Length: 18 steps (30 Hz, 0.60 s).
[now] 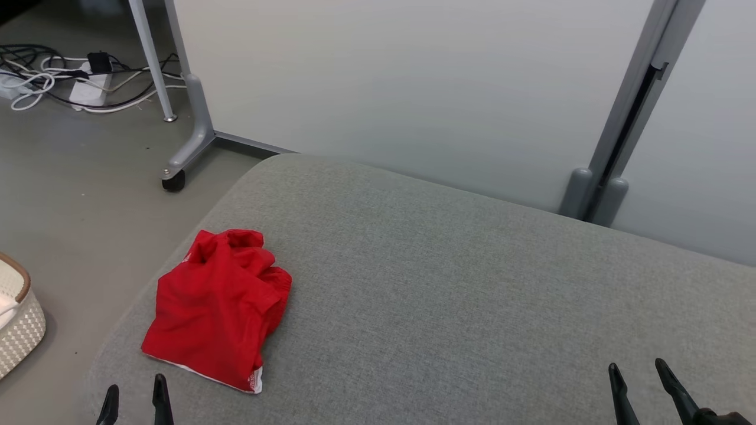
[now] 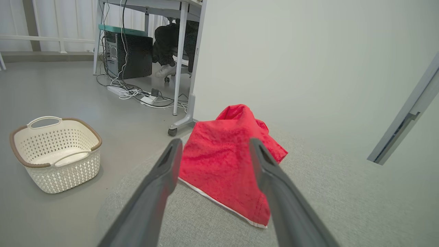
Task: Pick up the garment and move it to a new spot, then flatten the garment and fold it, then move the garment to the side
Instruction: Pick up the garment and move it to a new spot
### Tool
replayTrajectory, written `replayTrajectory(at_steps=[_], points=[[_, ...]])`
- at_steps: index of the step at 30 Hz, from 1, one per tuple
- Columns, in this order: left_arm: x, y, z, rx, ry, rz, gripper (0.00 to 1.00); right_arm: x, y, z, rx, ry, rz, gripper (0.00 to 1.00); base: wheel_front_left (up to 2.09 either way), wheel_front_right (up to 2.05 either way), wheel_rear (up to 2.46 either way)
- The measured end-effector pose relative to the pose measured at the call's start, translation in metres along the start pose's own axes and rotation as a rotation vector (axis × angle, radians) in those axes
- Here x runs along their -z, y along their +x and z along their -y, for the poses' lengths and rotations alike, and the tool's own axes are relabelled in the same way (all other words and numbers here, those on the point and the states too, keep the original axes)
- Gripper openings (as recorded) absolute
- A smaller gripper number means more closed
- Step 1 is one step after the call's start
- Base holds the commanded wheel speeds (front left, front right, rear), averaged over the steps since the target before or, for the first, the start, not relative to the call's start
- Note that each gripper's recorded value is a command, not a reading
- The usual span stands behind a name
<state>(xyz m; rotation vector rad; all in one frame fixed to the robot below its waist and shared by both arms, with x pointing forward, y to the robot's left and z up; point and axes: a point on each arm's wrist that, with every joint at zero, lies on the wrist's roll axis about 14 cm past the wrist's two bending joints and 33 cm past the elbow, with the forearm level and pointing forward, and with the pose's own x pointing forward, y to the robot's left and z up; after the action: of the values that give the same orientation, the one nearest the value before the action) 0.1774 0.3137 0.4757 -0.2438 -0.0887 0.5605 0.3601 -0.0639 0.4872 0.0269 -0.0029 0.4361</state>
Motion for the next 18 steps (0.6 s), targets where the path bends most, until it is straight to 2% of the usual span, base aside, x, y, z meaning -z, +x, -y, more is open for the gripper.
replayTrajectory(at_steps=[4, 8, 11, 16, 18], points=[[0.019, 0.011, 0.017, 0.051, -0.051, -0.063, 1.0, 0.008, -0.006, 0.007, 0.025, 0.006, -0.021, 1.0, 0.0, 0.0, 0.0], [0.037, 0.026, 0.03, 0.095, -0.038, -0.141, 1.0, 0.013, -0.011, 0.014, 0.049, 0.004, -0.036, 1.0, 0.0, 0.0, 0.0], [0.049, 0.064, 0.043, 0.123, -0.022, -0.245, 1.0, 0.021, -0.012, 0.025, 0.082, -0.001, -0.057, 1.0, 0.0, 0.0, 0.0], [0.084, 0.096, 0.056, 0.136, -0.002, -0.457, 1.0, 0.029, -0.01, 0.041, 0.129, 0.005, -0.075, 1.0, 0.0, 0.0, 0.0], [0.102, 0.102, 0.056, 0.133, 0.036, -0.558, 1.0, 0.035, -0.01, 0.046, 0.146, 0.013, -0.09, 1.0, 0.0, 0.0, 0.0]])
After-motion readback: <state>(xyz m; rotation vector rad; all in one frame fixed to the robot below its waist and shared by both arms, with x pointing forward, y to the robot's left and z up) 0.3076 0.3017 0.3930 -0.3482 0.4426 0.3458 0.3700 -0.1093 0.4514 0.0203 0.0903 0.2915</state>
